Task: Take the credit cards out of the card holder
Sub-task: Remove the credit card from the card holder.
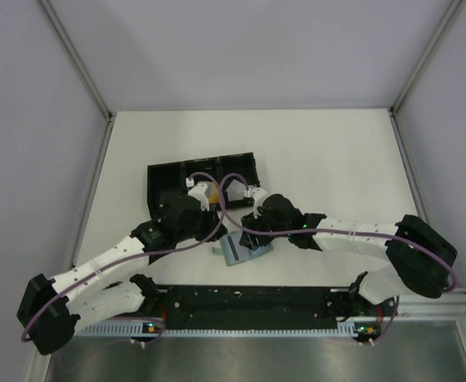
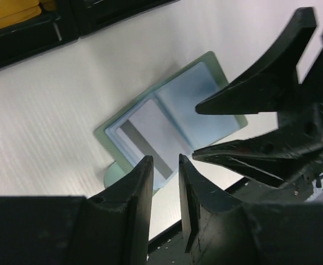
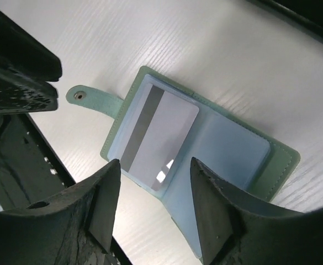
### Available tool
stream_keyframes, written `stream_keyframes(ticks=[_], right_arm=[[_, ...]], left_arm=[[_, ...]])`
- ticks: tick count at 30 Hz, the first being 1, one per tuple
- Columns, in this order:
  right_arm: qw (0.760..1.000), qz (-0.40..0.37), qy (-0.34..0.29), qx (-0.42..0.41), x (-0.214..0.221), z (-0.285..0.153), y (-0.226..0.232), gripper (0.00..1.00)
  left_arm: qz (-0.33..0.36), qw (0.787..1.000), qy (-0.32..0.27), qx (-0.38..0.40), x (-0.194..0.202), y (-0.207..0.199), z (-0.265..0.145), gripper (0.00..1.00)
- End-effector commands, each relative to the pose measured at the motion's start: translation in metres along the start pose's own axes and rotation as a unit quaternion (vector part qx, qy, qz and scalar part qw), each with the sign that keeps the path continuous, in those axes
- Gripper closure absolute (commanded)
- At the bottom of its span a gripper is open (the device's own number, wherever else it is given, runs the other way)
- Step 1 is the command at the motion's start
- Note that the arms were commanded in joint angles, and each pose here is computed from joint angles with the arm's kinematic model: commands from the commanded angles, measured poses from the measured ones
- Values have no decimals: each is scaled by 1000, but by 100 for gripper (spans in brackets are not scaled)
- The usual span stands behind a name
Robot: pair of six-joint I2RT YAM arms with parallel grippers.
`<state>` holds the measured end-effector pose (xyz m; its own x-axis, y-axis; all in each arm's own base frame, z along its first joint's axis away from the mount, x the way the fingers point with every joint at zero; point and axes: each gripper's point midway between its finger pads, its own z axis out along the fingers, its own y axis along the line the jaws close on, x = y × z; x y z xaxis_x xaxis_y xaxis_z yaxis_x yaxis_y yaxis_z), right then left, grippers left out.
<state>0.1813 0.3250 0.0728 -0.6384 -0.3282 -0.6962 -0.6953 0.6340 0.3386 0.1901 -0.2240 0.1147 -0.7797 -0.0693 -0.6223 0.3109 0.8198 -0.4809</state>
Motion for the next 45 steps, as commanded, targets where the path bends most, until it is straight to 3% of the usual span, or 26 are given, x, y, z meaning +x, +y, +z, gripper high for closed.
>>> stream_keyframes(ticks=[1,7,18,32,45], right_arm=[[994,61,-54,-77,-26,-5,18,48],[989,112,-48,-89,-17,5,4,55],[985,156,-17,-75,5,19,-13,59],[979,182,20,-90,21,33,-12,66],[962,213,-19,-173,7,20,-2,94]], left_arm=[[-6,998,-18,60,-19,-33,-4,70],[-23,996,28,76,5,-33,27,80],[-19,996,85,0,44,10,58,100],[-17,991,129,-29,73,30,62,100],[-13,989,142,-47,82,40,62,100]])
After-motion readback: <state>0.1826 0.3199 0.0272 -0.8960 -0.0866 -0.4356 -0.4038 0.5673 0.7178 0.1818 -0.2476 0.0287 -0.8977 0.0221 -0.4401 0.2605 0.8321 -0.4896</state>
